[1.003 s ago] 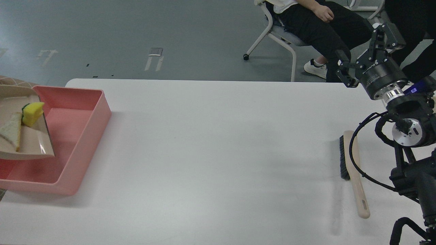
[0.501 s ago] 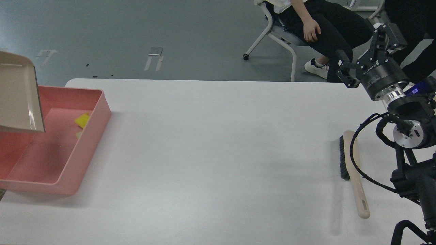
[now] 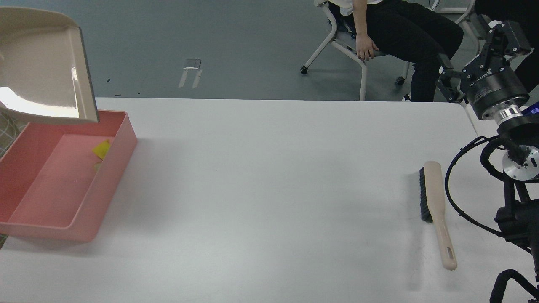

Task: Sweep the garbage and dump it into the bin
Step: 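Tip the dustpan over the bin to dump the sponge and stick, then lower the empty dustpan onto the table and release it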

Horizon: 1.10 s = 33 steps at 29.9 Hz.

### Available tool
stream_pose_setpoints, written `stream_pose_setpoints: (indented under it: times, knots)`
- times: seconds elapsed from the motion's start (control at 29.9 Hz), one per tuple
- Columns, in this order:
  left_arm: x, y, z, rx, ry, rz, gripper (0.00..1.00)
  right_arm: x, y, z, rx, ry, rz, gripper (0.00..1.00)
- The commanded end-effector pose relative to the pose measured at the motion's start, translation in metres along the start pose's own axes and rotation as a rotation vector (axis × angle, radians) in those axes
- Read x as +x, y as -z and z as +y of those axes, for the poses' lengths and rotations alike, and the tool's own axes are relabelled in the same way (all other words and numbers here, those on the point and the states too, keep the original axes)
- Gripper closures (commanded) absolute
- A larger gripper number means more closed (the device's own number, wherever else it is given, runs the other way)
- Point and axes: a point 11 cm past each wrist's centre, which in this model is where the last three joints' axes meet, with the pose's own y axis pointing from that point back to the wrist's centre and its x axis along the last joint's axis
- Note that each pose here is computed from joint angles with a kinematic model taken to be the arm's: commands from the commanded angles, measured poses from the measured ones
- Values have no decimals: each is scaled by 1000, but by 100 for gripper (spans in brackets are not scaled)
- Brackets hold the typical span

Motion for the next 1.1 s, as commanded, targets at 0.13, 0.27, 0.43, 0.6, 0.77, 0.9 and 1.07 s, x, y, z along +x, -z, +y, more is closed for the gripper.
stream_pose_setpoints:
  times: [0.13, 0.27, 0.43, 0.6, 0.77, 0.9, 1.07]
  knots:
    - [-62, -10, -16, -176, -3, 275, 79, 1, 11, -17, 14, -2, -11, 0]
    - [-113, 0, -44, -185, 39, 419, 79, -10, 23, -34, 40, 26, -32, 0]
    - [-139, 7, -49, -172, 78, 438, 79, -28, 18, -49, 77, 51, -93, 0]
    - [-166, 9, -55, -157, 148, 458, 79, -34, 12, -60, 113, 39, -137, 0]
    - [-202, 8, -59, -149, 240, 461, 79, -50, 8, -66, 144, 74, -125, 0]
    - [-227, 8, -59, -145, 288, 472, 79, -57, 7, -69, 150, 94, -109, 0]
    - [-269, 12, -56, -124, 380, 405, 79, -54, 10, -68, 153, 91, -103, 0]
